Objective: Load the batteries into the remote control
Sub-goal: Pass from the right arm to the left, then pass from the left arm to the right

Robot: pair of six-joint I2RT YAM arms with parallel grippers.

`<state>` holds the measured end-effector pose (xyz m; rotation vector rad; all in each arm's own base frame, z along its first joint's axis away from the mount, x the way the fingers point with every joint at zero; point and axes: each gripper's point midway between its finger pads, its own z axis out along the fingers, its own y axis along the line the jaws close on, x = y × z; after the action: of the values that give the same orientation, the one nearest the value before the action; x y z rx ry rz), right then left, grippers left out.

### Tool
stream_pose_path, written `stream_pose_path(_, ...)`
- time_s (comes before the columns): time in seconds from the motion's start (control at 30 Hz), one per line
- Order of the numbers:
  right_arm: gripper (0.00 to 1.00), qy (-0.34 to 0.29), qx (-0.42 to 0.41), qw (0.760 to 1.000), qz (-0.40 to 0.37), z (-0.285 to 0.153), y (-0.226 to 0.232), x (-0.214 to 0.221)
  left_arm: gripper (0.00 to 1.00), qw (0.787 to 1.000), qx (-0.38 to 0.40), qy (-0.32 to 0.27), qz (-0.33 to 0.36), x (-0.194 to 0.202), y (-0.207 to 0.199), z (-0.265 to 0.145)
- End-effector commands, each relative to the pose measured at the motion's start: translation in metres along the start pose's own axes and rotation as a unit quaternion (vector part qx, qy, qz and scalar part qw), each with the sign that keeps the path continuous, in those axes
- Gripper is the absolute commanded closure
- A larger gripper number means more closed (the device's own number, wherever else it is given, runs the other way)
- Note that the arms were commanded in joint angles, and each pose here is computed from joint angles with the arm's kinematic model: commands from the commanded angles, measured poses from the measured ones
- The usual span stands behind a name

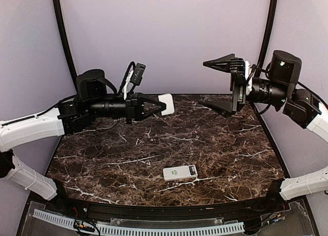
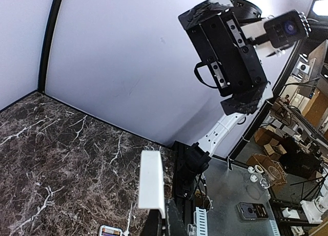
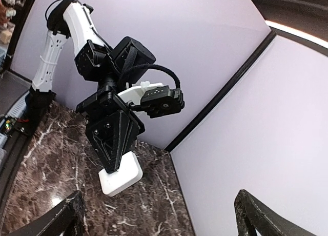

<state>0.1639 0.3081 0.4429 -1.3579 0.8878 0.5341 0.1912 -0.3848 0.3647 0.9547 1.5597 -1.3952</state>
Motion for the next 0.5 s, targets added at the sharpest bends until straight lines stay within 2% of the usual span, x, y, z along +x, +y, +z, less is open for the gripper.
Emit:
stream_pose_path(0.0, 0.01, 0.047, -0.003, 0.985, -0.169, 0.031, 0.009, 0.029, 1.00, 1.000, -0.002, -0.007, -0.008, -0.016, -0.007, -0.008)
stream_pose_path(0.1, 0.01, 0.070, -0.004, 0.978, -0.196, 0.048, 0.010, 0.037, 1.00, 1.000, -0.008, 0.001, -0.011, -0.015, -0.005, -0.008)
stream_pose_path(0.3, 0.01, 0.078, -0.050, 0.979, -0.180, 0.065, 0.022, 0.044, 1.00, 1.000, -0.013, 0.005, -0.009, -0.015, -0.004, -0.008)
stream_pose_path(0.47, 0.02, 0.083, -0.051, 0.979, -0.177, 0.075, 0.025, 0.051, 1.00, 1.000, -0.006, 0.010, -0.011, -0.014, -0.004, -0.005)
